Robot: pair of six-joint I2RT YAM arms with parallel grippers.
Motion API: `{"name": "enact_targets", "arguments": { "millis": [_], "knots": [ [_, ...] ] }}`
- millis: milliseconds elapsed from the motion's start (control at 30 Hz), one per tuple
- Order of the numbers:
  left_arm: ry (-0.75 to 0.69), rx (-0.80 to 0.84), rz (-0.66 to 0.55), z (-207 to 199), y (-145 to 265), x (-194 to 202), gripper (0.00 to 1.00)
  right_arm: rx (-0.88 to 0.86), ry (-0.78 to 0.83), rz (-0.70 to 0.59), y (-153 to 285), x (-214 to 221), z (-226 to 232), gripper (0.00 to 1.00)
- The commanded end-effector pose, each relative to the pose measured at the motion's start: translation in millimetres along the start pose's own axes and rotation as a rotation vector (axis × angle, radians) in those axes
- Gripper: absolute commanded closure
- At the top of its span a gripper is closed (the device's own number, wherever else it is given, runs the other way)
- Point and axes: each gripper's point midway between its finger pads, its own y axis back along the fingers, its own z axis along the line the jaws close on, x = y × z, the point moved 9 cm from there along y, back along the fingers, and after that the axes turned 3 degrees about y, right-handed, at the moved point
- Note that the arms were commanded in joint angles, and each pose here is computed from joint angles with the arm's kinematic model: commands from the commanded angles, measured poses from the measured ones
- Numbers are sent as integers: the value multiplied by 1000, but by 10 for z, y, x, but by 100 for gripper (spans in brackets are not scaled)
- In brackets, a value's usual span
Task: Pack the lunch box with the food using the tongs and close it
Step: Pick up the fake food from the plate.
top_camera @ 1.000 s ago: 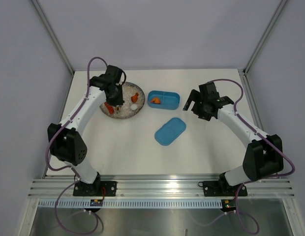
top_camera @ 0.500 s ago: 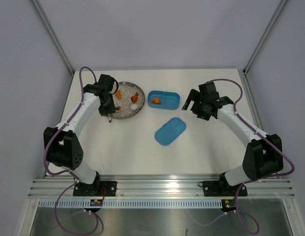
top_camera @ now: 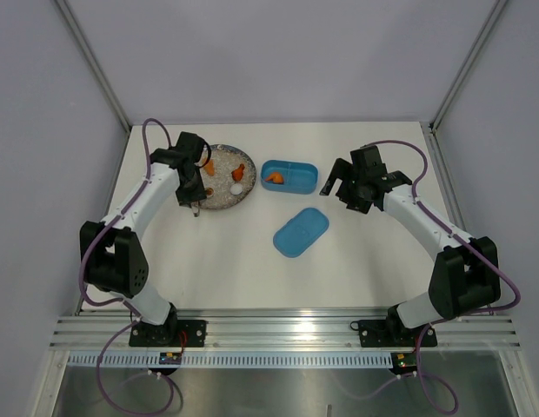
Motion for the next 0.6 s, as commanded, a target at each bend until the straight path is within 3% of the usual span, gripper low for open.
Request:
{"name": "enact_targets", "arguments": {
  "millis": [0,567],
  "knots": [
    [16,-13,-44,-29,-60,-74,68,-37,-2,-8,-2,-16,73,1],
    [29,-44,-29,-42,-271,-171,68,-44,1,-12,-16,-36,109,1]
  ]
}}
